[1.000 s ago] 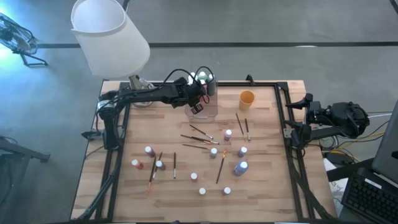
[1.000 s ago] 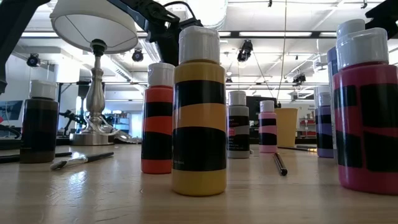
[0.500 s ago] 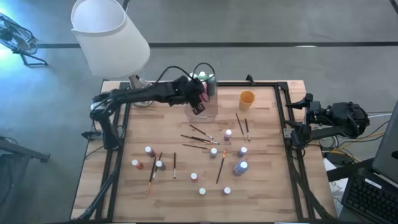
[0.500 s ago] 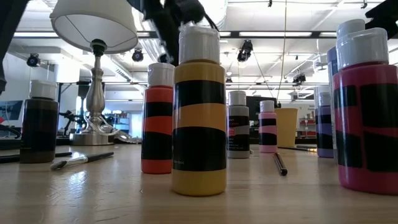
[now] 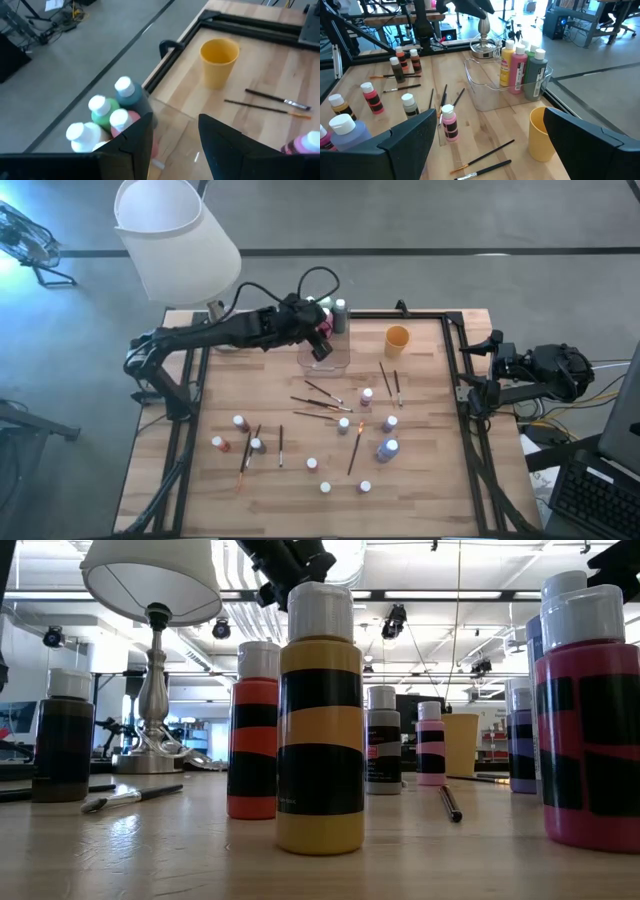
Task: Pick & Place Paint Supplies
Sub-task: Put the big blue paint bottle into the bin
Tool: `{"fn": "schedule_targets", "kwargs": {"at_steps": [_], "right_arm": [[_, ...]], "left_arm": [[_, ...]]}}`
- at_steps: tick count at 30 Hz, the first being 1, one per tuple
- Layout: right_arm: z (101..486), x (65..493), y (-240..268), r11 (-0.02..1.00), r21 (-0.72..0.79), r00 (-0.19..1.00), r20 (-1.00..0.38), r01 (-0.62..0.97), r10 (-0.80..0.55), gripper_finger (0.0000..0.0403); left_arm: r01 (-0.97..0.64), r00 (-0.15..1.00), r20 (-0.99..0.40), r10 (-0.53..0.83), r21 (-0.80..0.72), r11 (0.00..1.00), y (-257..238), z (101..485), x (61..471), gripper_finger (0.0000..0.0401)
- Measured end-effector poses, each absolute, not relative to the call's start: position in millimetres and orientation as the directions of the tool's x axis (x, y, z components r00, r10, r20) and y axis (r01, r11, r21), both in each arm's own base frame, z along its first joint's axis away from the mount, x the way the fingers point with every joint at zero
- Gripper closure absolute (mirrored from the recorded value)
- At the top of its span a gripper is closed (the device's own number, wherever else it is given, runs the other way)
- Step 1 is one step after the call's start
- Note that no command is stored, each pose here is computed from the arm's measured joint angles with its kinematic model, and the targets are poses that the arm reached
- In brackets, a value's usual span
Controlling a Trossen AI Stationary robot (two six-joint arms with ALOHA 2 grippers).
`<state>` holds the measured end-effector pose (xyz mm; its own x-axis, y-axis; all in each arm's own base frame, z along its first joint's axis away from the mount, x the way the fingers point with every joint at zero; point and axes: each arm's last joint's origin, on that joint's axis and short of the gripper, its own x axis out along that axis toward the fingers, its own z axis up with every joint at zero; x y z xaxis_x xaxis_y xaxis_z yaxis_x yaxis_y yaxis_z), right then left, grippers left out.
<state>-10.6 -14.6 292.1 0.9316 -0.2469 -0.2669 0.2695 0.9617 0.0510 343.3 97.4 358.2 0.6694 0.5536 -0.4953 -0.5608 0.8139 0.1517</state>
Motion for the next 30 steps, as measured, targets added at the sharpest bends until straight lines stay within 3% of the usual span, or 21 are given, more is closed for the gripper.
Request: {"fn": "schedule_targets", "kwargs": {"at_steps": [5,12,17,30], "right_arm": [[292.1,-10.7,-14.6,0.962,0.051,0.932,-0.267,0.269,-0.247,0.0039],[292.1,-10.6,-14.6,0.962,0.051,0.932,-0.267,0.270,-0.247,0.0039],[292.1,-10.6,-14.6,0.962,0.051,0.932,-0.267,0.270,-0.247,0.0039],[292.1,-10.6,-14.6,0.962,0.051,0.932,-0.267,0.269,-0.247,0.0039]], "left_arm": [[-0.546,0.685,-0.502,0.529,0.127,0.828,96.3,357.4,344.3,0.0238],[-0.350,0.816,-0.493,0.300,-0.010,0.937,76.1,368.8,350.9,0.0238],[-0.259,0.859,-0.457,0.233,0.005,0.966,52.1,383.9,353.9,0.0238],[-0.209,0.885,-0.390,0.253,0.153,0.966,-10.9,409.3,312.8,0.0238]]}}
